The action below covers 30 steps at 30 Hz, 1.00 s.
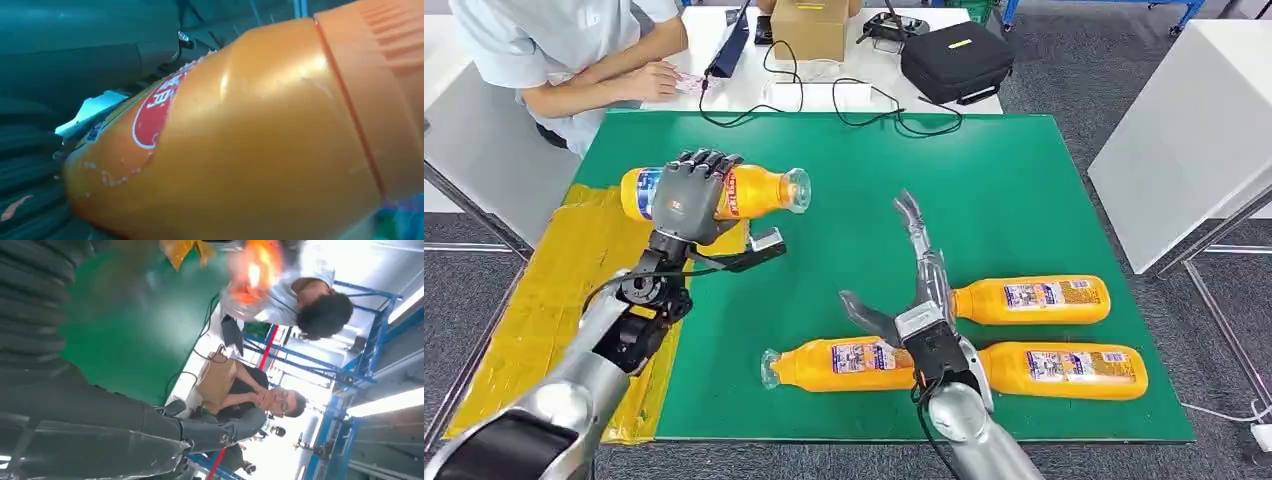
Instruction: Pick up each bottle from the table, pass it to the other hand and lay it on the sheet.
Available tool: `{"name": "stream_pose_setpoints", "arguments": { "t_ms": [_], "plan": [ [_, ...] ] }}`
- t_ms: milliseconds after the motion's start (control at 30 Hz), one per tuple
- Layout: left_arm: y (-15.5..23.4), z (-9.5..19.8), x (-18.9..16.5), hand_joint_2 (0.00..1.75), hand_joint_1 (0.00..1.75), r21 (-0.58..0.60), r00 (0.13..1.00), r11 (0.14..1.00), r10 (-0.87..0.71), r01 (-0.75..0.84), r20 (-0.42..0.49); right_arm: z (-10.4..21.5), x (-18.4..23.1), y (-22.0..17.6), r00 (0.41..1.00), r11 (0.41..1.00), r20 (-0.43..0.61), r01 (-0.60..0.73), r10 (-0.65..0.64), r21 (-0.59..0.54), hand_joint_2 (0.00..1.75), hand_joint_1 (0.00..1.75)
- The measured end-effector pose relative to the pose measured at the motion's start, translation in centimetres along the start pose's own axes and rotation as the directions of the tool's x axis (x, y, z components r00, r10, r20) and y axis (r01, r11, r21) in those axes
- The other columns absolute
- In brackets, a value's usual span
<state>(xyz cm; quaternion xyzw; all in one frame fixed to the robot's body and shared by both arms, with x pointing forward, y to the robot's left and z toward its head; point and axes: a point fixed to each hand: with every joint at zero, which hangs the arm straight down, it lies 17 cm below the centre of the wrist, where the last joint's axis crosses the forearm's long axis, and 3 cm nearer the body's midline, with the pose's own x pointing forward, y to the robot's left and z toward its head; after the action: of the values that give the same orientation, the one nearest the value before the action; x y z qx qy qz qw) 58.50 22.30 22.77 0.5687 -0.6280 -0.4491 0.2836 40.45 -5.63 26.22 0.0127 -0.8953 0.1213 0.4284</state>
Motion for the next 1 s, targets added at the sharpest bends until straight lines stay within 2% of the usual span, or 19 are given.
{"name": "stream_pose_setpoints", "arguments": {
  "t_ms": [233,433,733,1000],
  "plan": [
    [-5.8,0.9,-8.3,1.75,1.75,-0.283,0.984,0.948,-0.168,0.146,-0.053,-0.2,0.7,-0.3,1.000,1.000,0.018,-0.008,0.008,0.005,1.75,0.00],
    [-7.8,2.7,-12.4,1.75,1.75,-0.394,0.972,0.903,-0.221,0.173,-0.080,-0.4,0.8,-0.4,1.000,1.000,0.021,-0.013,0.013,0.007,1.75,0.00],
    [-9.1,4.1,-14.4,1.75,1.75,-0.465,0.964,0.868,-0.246,0.174,-0.097,-0.4,0.9,-0.2,1.000,1.000,0.022,-0.013,0.012,0.016,1.75,0.00],
    [-12.6,7.2,-13.6,1.75,1.75,-0.607,0.985,0.795,-0.107,0.005,-0.132,-0.6,0.8,-0.3,1.000,1.000,0.016,-0.021,0.020,0.023,1.75,0.00]
  ]
}}
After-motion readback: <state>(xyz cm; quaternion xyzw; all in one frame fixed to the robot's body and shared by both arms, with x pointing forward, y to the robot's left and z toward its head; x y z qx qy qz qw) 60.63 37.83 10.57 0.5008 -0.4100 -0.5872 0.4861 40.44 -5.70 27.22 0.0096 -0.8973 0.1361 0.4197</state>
